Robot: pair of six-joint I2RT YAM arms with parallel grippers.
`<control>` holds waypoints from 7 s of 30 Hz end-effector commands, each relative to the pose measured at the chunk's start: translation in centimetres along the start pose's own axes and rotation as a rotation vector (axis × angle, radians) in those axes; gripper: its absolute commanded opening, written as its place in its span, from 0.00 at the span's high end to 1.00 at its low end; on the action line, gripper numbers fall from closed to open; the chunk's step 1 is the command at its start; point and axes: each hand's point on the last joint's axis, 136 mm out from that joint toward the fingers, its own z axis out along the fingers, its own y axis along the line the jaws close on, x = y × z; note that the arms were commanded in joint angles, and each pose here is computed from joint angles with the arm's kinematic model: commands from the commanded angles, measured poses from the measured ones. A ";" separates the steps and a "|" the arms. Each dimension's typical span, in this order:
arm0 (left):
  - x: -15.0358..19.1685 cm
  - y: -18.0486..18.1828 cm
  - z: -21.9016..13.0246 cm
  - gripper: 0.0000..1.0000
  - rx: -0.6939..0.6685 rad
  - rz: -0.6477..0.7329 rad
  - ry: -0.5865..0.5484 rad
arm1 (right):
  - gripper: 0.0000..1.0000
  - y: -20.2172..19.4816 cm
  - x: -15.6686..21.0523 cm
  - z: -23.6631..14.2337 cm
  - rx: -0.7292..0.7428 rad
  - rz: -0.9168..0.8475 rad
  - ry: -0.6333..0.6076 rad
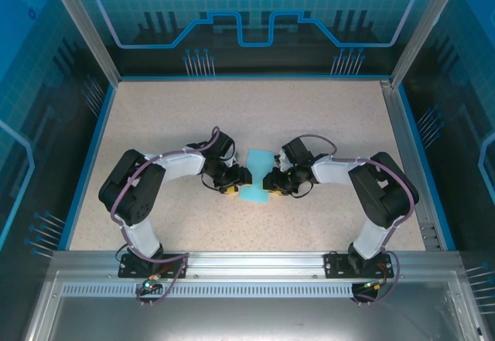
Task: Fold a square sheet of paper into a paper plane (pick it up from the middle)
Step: Fold the triangle a second time at the center of the table.
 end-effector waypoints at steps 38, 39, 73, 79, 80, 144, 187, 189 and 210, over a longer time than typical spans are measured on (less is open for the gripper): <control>-3.5 -3.5 0.3 0.64 0.144 -0.024 -0.034 | 0.61 0.2 0.4 -2.6 0.037 -0.110 -0.146; -3.6 -3.6 0.3 0.65 0.146 -0.025 -0.035 | 0.60 0.5 0.5 -3.0 0.049 -0.142 -0.168; -3.7 -4.5 -0.5 0.72 0.156 -0.020 -0.022 | 0.53 7.6 2.7 0.3 0.673 -0.816 -0.355; -3.7 -4.4 -0.5 0.72 0.146 -0.019 -0.021 | 0.64 7.9 2.4 -0.7 0.671 -0.808 -0.394; -3.7 -4.4 -0.5 0.72 0.146 -0.017 -0.023 | 0.66 8.0 2.4 -1.0 0.671 -0.807 -0.403; -1.4 -4.6 -3.1 0.61 0.073 -0.025 -0.163 | 0.91 1.8 -4.2 -3.0 0.036 -0.456 -0.071; -1.6 -7.0 -0.5 0.66 0.083 0.002 -0.144 | 0.91 0.2 -4.7 -2.3 0.095 -0.438 -0.068; -1.6 -7.0 -0.3 0.67 0.084 0.000 -0.142 | 0.91 0.2 -4.8 -2.3 0.096 -0.441 -0.065; -1.7 -7.1 0.0 0.77 0.104 -0.037 -0.157 | 0.91 -0.2 -4.9 -1.6 0.090 -0.451 -0.031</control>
